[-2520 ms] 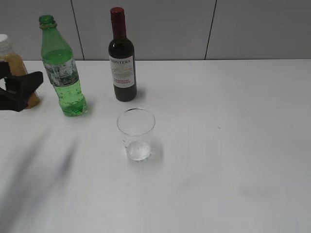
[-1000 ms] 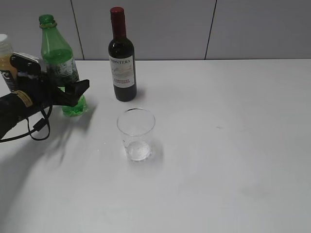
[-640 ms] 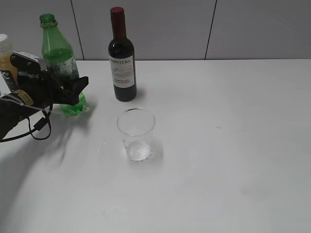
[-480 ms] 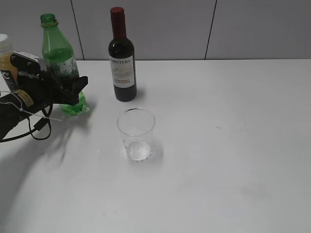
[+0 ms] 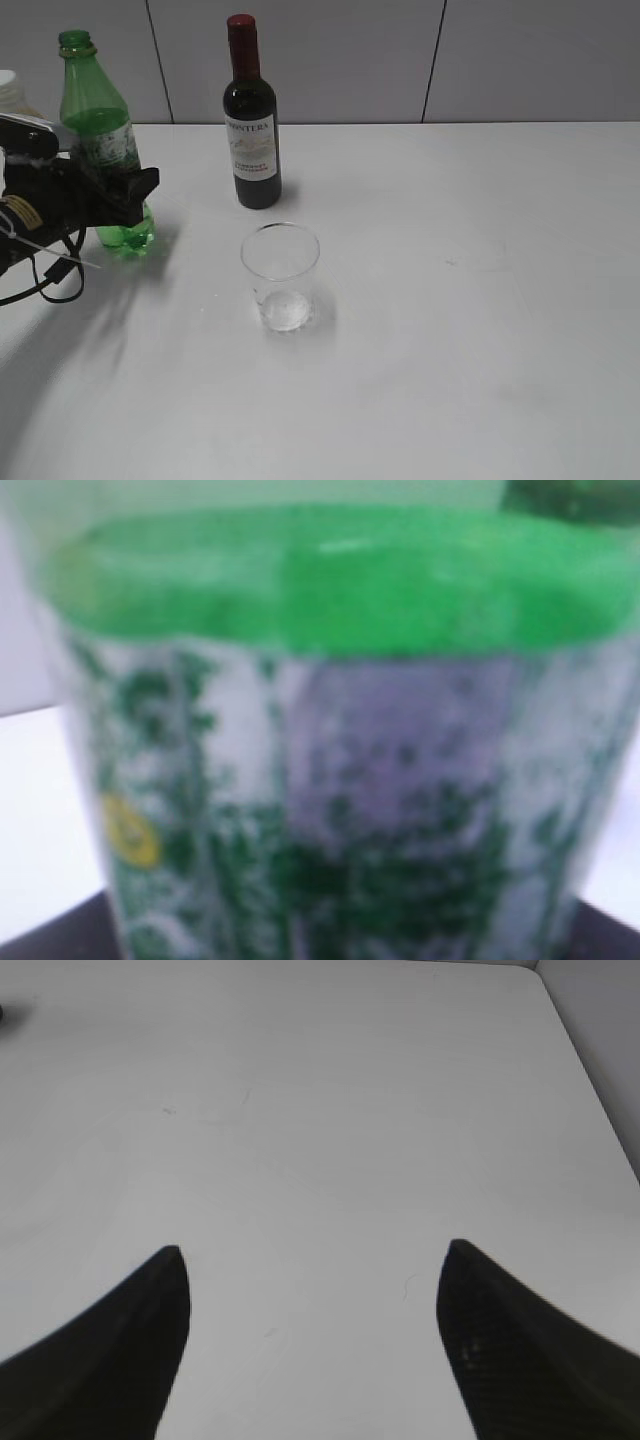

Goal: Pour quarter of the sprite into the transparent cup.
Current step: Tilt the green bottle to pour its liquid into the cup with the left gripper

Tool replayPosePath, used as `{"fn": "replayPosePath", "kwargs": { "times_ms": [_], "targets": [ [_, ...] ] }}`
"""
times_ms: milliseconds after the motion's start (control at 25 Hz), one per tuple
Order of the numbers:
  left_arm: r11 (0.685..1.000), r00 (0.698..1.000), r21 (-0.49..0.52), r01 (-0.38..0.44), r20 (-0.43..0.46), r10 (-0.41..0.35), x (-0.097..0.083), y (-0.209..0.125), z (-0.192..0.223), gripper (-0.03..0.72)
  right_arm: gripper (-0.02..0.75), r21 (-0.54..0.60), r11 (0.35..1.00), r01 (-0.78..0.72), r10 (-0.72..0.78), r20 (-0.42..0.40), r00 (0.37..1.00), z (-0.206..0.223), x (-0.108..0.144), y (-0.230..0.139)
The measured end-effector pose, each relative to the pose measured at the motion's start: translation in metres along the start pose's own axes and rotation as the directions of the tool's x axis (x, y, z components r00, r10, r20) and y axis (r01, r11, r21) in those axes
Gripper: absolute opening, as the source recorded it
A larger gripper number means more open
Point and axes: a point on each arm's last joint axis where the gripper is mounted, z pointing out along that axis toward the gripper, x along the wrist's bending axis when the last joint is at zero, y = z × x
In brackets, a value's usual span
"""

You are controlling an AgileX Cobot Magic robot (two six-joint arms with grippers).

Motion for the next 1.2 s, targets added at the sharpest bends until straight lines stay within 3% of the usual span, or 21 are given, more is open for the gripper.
{"fn": "replayPosePath", "kwargs": {
  "times_ms": [240, 560, 760, 1080, 1200],
  "targets": [
    [0.994, 0.988, -0.006, -0.111, -0.107, 0.109, -0.026, 0.023, -0.032, 0.465, 0.594, 0.000, 1.000, 0.000, 0.000, 0.000, 1.000, 0.000, 0.000, 0.000],
    [0.991, 0.961, 0.027, -0.132, -0.240, 0.135, -0.064, 0.019, -0.064, 0.465, 0.594, 0.000, 1.000, 0.000, 0.000, 0.000, 1.000, 0.000, 0.000, 0.000],
    [0.983, 0.949, 0.097, -0.154, -0.261, 0.175, -0.084, 0.005, -0.085, 0.465, 0.594, 0.000, 1.000, 0.000, 0.000, 0.000, 1.000, 0.000, 0.000, 0.000],
    [0.944, 0.901, 0.192, -0.267, -0.298, 0.315, -0.099, -0.002, -0.096, 0.465, 0.594, 0.000, 1.000, 0.000, 0.000, 0.000, 1.000, 0.000, 0.000, 0.000],
    [0.896, 0.856, 0.235, -0.377, -0.280, 0.434, -0.098, -0.002, -0.097, 0.465, 0.594, 0.000, 1.000, 0.000, 0.000, 0.000, 1.000, 0.000, 0.000, 0.000]
  ]
}}
